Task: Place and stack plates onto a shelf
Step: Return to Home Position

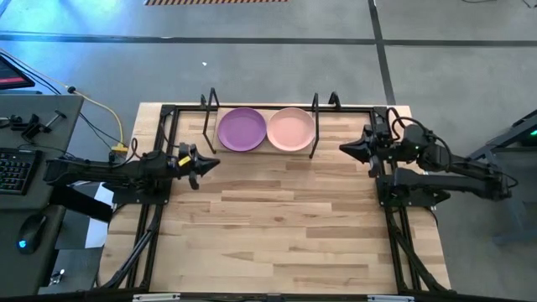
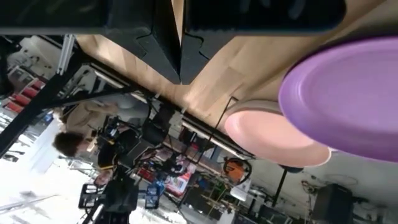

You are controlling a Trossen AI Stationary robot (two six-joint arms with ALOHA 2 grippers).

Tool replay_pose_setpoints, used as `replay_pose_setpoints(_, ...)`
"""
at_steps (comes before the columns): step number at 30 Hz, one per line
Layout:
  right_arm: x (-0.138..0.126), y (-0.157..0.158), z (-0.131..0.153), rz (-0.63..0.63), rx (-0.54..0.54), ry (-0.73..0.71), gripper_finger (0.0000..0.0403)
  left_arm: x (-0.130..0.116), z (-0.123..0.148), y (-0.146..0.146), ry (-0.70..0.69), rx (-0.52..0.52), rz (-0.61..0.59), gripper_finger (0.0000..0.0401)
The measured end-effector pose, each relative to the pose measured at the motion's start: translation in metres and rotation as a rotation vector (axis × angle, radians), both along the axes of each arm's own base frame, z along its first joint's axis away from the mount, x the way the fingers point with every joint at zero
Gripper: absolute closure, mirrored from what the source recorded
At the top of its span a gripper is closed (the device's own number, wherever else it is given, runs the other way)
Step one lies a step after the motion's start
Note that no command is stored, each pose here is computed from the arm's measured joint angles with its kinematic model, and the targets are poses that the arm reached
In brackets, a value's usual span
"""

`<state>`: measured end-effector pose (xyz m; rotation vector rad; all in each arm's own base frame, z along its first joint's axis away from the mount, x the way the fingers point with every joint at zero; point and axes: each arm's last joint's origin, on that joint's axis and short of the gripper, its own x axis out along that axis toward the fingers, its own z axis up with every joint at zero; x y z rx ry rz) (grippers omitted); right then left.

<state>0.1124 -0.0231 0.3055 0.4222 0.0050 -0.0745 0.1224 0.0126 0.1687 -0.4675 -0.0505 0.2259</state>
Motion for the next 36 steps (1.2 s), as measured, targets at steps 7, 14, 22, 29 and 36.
replay_pose_setpoints(7,0.001,0.005,-0.023,0.017,0.028,0.053,0.0403,-0.001,0.004,0.000,-0.039,0.003,0.002,0.0401)
replay_pose_setpoints(14,0.010,0.011,-0.066,0.057,0.067,-0.073,0.0403,-0.001,0.003,0.000,-0.030,0.003,0.013,0.0401)
replay_pose_setpoints(22,0.012,0.015,-0.105,0.042,0.025,-0.048,0.0403,-0.001,0.003,0.000,-0.030,0.003,0.013,0.0401)
replay_pose_setpoints(29,0.008,0.015,-0.127,0.042,-0.038,-0.027,0.0403,-0.001,0.003,0.000,-0.030,0.003,0.013,0.0401)
replay_pose_setpoints(36,0.000,0.016,-0.132,0.059,-0.063,-0.061,0.0403,-0.004,0.004,0.000,-0.038,0.004,0.013,0.0401)
